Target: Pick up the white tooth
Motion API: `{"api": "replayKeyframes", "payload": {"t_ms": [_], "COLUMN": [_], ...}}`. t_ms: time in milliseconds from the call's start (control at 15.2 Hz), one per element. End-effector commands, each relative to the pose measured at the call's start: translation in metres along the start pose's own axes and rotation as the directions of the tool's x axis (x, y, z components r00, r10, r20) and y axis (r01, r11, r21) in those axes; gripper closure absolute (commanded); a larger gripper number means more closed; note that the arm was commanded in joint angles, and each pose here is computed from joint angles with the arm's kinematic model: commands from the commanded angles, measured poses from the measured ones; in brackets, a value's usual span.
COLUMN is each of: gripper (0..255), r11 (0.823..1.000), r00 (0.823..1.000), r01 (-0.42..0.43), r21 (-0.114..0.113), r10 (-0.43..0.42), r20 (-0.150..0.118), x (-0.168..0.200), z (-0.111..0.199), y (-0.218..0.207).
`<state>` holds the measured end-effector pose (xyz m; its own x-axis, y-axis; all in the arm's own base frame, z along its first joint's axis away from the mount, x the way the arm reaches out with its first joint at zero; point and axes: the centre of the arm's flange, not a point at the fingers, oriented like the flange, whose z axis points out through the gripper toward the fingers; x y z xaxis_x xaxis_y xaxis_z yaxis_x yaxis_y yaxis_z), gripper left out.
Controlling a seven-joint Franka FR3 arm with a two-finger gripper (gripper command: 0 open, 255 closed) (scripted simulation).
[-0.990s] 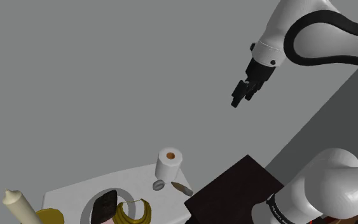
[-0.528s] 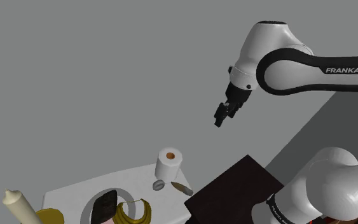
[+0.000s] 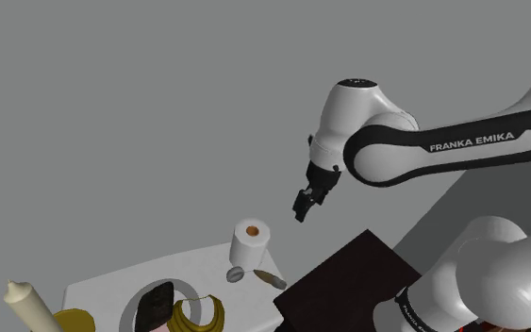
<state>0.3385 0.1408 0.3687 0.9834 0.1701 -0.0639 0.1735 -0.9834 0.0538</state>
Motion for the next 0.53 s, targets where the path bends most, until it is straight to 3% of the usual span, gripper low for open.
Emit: {"api": "replayKeyframes", "payload": {"t_ms": [0, 462], "gripper": [0, 0], "r11": [1.0, 0.996], "r00": [1.0, 0.995], "r01": [0.019, 0.084], "r21": [0.006, 0.025], "r10": [-0.019, -0.085], "r20": [0.013, 0.06], "x": [0.005, 0.012], "z": [0.022, 0.098], "y": [-0.015, -0.067]}}
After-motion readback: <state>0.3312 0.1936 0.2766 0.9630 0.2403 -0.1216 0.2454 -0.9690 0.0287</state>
